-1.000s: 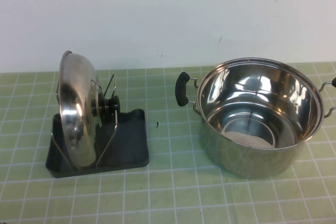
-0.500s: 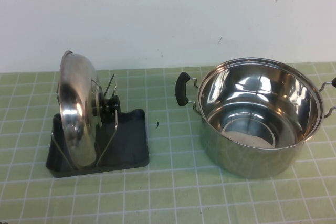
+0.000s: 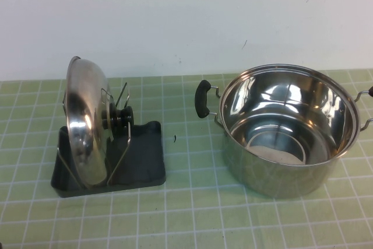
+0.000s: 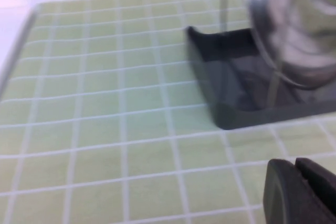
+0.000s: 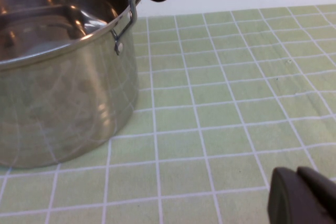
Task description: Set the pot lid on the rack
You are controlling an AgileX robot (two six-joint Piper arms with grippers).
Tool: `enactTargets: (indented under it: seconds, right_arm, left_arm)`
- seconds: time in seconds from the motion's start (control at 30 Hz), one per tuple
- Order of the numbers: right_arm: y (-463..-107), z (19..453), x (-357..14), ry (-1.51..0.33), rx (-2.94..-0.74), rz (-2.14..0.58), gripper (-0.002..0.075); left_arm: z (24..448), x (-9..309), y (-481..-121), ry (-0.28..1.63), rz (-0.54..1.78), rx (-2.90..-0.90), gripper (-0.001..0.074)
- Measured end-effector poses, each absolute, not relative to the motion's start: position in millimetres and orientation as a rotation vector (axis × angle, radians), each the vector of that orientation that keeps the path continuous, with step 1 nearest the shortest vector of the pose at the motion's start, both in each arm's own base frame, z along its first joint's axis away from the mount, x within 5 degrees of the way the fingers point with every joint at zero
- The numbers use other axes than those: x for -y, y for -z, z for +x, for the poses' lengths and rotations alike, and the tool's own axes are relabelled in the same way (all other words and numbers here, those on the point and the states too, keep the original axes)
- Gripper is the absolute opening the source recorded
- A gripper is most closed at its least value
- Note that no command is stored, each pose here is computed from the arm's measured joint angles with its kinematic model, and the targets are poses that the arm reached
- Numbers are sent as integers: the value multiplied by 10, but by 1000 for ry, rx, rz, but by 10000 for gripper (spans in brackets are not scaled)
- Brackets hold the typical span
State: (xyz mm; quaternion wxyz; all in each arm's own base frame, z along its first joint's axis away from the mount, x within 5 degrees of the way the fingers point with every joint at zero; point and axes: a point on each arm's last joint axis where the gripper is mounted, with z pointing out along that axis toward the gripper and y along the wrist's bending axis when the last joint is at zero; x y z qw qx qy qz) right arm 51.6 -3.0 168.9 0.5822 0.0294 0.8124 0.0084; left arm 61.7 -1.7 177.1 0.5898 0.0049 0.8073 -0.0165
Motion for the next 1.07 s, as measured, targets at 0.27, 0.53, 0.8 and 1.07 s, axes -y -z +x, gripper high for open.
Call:
enactTargets:
  seconds: [0.27, 0.53, 0.8, 1.07]
  right_arm:
    - [-1689, 516, 31, -18, -1897, 68, -1]
    - [-1694, 516, 31, -17, -1896, 67, -1]
    - [-1693, 516, 32, -16, -1896, 67, -1]
    - [-1693, 516, 32, -16, -1896, 67, -1]
  left_arm:
    - [548, -59, -1806, -83, -100, -1783, -2]
    - [533, -55, -1770, -109, -86, -1828, -2]
    - [534, 4, -1772, -58, 45, -1825, -2]
    - [534, 5, -1772, -54, 44, -1824, -2]
